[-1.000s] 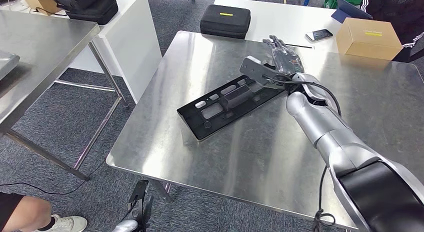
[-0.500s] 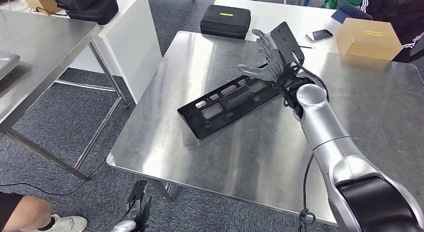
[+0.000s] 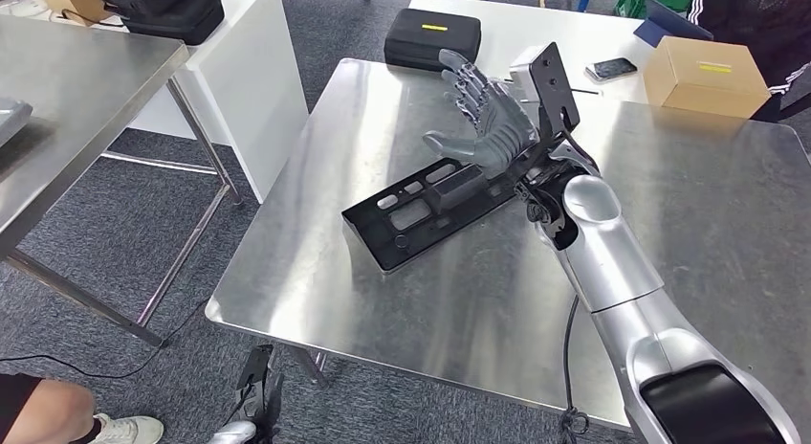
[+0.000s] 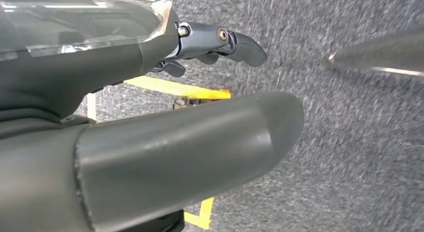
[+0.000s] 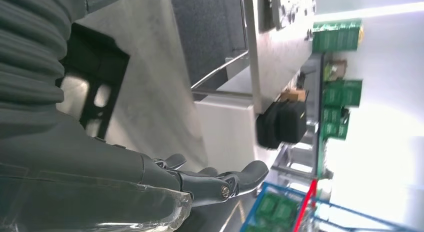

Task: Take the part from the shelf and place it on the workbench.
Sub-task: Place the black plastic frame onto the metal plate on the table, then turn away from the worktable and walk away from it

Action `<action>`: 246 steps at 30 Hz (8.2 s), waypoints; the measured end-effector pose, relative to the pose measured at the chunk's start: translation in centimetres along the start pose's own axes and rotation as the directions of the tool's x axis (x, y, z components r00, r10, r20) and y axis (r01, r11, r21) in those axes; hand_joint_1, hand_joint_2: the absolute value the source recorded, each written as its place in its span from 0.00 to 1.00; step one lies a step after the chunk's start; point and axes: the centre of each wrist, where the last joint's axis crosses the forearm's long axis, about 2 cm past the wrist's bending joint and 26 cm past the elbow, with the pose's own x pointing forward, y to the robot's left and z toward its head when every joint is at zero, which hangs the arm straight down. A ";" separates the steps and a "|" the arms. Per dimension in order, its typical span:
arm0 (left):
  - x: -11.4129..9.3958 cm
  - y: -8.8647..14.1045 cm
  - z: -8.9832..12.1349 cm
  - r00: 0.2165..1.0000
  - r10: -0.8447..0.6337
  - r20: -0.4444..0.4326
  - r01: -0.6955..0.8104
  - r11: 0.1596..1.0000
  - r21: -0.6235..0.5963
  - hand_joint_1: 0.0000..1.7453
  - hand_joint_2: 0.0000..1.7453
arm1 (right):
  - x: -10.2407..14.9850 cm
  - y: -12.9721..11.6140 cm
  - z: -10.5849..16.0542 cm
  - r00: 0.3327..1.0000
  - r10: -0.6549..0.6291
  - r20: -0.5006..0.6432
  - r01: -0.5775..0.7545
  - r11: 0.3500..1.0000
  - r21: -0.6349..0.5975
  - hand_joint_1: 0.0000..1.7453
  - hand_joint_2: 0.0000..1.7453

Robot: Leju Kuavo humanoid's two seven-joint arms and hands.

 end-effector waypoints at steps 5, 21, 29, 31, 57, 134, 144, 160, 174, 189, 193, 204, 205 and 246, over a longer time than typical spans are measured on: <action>0.0 0.0 0.0 1.000 0.001 -0.001 -0.001 1.000 -0.001 0.00 0.00 | -0.4 0.5 0.6 1.000 0.012 -0.007 -0.012 1.000 0.021 0.00 1.00; -0.3 0.2 0.0 1.000 -0.026 -0.009 0.026 1.000 0.004 0.00 0.00 | -0.6 1.2 2.0 0.998 0.048 0.039 -0.050 0.998 0.043 0.00 1.00; 0.2 0.3 -0.1 1.000 -0.031 -0.001 0.031 1.000 0.006 0.00 0.00 | -0.5 0.9 2.6 0.997 0.060 0.054 -0.062 0.997 0.041 0.00 1.00; 0.3 0.3 -0.1 1.000 -0.030 -0.002 0.030 1.000 0.007 0.00 0.00 | -0.5 0.7 2.7 0.997 0.064 0.053 -0.066 0.997 0.037 0.00 1.00; -1.3 2.1 -0.3 1.000 -0.024 -0.001 0.024 0.999 0.049 0.00 0.00 | -3.9 0.0 9.8 0.989 0.088 0.116 -0.079 0.994 -0.077 0.00 1.00; -1.6 1.6 0.0 0.994 -0.106 0.013 0.106 0.994 0.036 0.00 0.00 | -26.3 18.1 49.2 -0.138 -0.318 -0.938 -0.302 0.915 -0.266 0.00 1.00; -1.9 1.6 0.0 0.994 -0.111 0.013 0.111 0.993 0.037 0.00 0.00 | -26.2 19.0 49.6 -0.187 -0.240 -0.953 -0.307 0.935 -0.176 0.00 1.00; -1.7 1.5 0.0 0.994 -0.111 0.017 0.111 0.993 0.035 0.00 0.00 | -26.1 19.4 49.8 -0.201 -0.217 -0.955 -0.262 0.951 -0.161 0.00 1.00; -2.0 1.6 0.0 0.993 -0.114 0.014 0.114 0.993 0.031 0.00 0.00 | -26.1 19.6 49.9 -0.206 -0.216 -0.954 -0.260 0.952 -0.160 0.00 1.00; -3.0 2.5 -0.1 0.991 -0.127 0.031 0.128 0.992 -0.014 0.00 0.00 | -26.0 20.8 50.0 -0.209 -0.176 -0.962 -0.240 0.963 -0.124 0.00 1.00; -4.1 3.1 -0.1 0.992 -0.123 0.013 0.123 0.992 -0.007 0.00 0.00 | -25.9 20.8 50.3 -0.217 -0.156 -0.964 -0.225 0.969 -0.106 0.00 1.00; -4.0 3.8 -0.1 0.990 -0.140 0.015 0.140 0.990 0.002 0.00 0.00 | -25.8 20.5 50.8 -0.227 -0.139 -0.964 -0.211 0.973 -0.091 0.00 1.00; -4.0 3.8 -0.1 0.990 -0.141 0.012 0.141 0.990 0.001 0.00 0.00 | -25.8 20.5 50.9 -0.227 -0.138 -0.964 -0.211 0.973 -0.090 0.00 1.00; -3.0 4.1 -0.3 0.987 -0.157 -0.013 0.157 0.987 -0.011 0.00 0.00 | -25.9 21.0 50.1 -0.210 -0.148 -0.966 -0.199 0.974 -0.107 0.00 1.00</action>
